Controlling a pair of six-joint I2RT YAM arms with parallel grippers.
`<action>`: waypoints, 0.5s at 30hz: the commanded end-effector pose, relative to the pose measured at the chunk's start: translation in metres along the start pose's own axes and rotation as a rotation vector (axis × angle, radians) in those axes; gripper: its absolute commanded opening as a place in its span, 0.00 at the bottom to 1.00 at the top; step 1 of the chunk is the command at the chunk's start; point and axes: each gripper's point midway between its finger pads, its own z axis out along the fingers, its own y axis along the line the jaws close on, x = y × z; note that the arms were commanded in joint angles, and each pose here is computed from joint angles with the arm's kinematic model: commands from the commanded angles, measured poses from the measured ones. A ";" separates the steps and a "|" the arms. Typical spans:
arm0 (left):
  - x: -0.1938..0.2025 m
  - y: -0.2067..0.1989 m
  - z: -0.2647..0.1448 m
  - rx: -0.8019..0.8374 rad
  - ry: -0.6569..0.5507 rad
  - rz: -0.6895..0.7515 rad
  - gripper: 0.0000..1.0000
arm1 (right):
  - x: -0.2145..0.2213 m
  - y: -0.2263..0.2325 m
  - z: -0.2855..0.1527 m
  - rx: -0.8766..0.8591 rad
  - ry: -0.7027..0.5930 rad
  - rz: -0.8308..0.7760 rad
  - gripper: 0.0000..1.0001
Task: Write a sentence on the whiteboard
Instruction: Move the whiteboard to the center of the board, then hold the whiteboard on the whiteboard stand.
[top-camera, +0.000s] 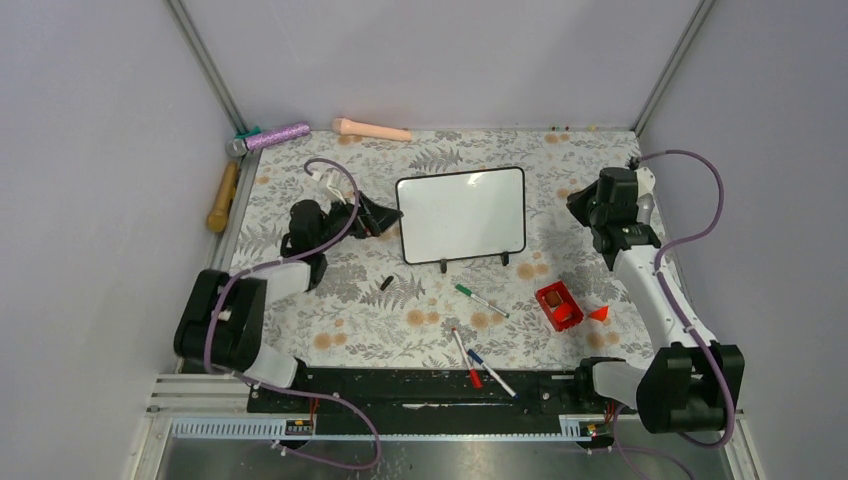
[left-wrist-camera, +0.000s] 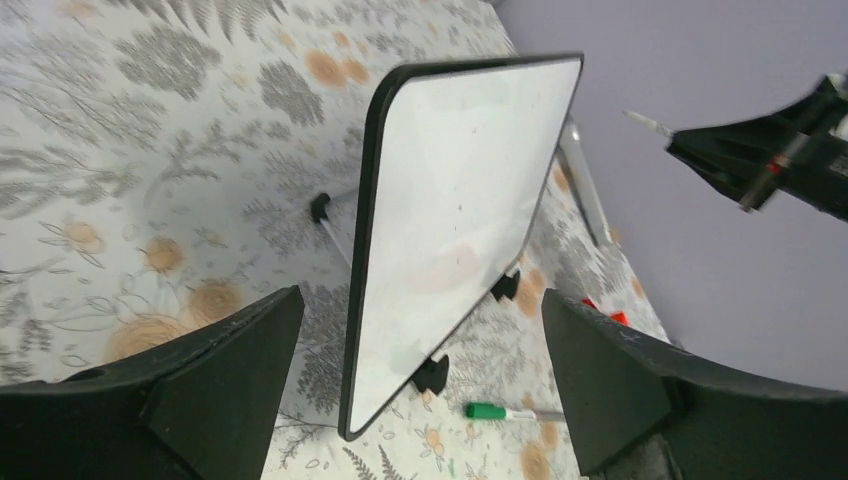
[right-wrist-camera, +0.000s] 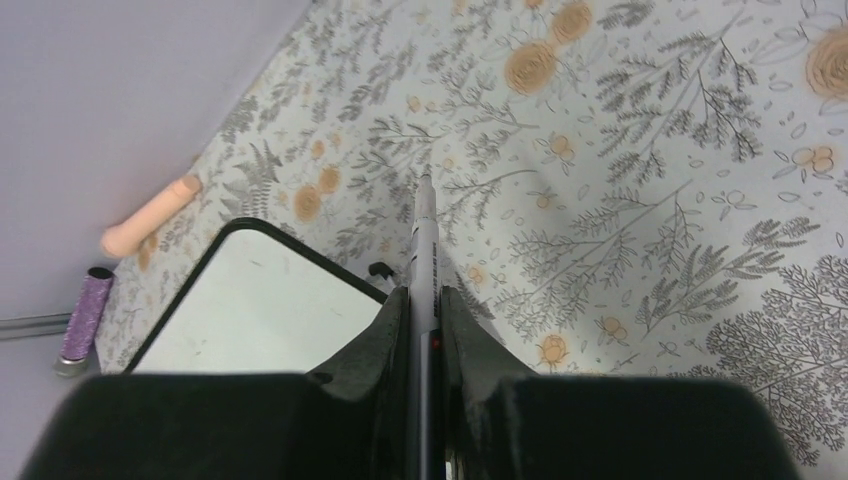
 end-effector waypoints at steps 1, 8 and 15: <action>-0.027 0.007 -0.016 -0.218 -0.121 0.141 0.92 | -0.036 0.036 -0.029 -0.087 -0.116 -0.055 0.00; -0.051 0.007 -0.049 -0.391 -0.279 0.080 0.99 | -0.041 0.094 -0.058 -0.232 -0.131 -0.185 0.00; -0.093 0.036 -0.091 -0.634 -0.562 -0.032 0.99 | -0.029 0.150 -0.072 -0.409 -0.090 -0.257 0.00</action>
